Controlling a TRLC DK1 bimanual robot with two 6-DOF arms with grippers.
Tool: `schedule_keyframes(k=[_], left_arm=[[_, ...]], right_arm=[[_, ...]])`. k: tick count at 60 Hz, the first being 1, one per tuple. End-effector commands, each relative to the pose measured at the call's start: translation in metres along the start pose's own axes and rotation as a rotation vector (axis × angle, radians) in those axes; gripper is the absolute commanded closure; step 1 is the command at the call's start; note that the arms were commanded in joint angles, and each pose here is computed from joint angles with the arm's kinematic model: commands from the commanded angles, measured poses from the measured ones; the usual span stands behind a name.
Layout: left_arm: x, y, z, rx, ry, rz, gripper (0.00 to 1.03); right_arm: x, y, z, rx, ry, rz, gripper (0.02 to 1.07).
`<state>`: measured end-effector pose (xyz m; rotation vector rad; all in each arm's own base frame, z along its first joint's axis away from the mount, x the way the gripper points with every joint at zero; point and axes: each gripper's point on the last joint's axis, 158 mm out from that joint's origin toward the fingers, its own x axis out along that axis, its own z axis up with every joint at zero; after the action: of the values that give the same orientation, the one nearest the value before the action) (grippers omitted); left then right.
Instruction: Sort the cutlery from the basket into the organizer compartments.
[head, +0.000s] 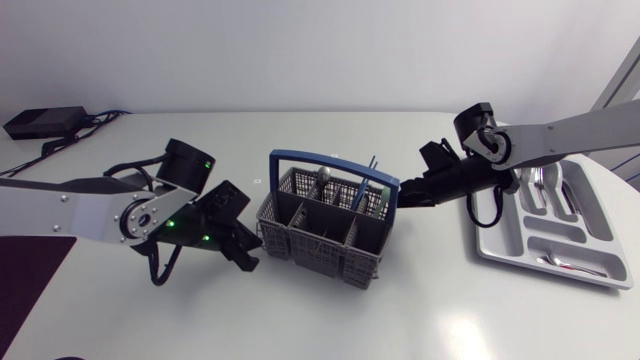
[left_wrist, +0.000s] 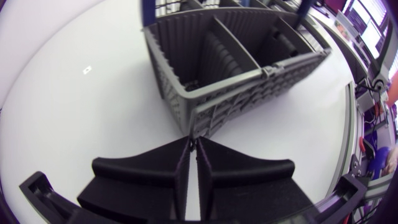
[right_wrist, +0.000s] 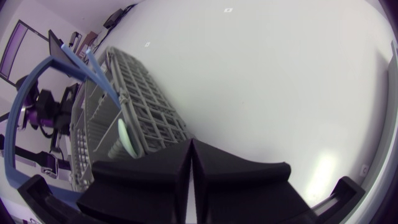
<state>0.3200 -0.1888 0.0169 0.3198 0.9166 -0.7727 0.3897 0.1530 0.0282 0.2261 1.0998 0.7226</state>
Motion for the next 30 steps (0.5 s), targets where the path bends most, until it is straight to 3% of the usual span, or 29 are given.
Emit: schedule_keyframes(k=[1, 10, 30], left_arm=[[0.001, 0.035, 0.020, -0.055, -0.052, 0.057, 0.98], [0.005, 0.063, 0.023, -0.108, -0.060, 0.061, 0.98], [0.027, 0.084, 0.053, -0.118, -0.088, 0.042, 0.98]], right_arm=[[0.003, 0.031, -0.029, -0.019, 0.060, 0.070, 1.02], [-0.004, 0.041, -0.045, -0.020, 0.073, 0.075, 1.02], [-0.006, 0.085, -0.076, -0.090, 0.125, 0.120, 1.02]])
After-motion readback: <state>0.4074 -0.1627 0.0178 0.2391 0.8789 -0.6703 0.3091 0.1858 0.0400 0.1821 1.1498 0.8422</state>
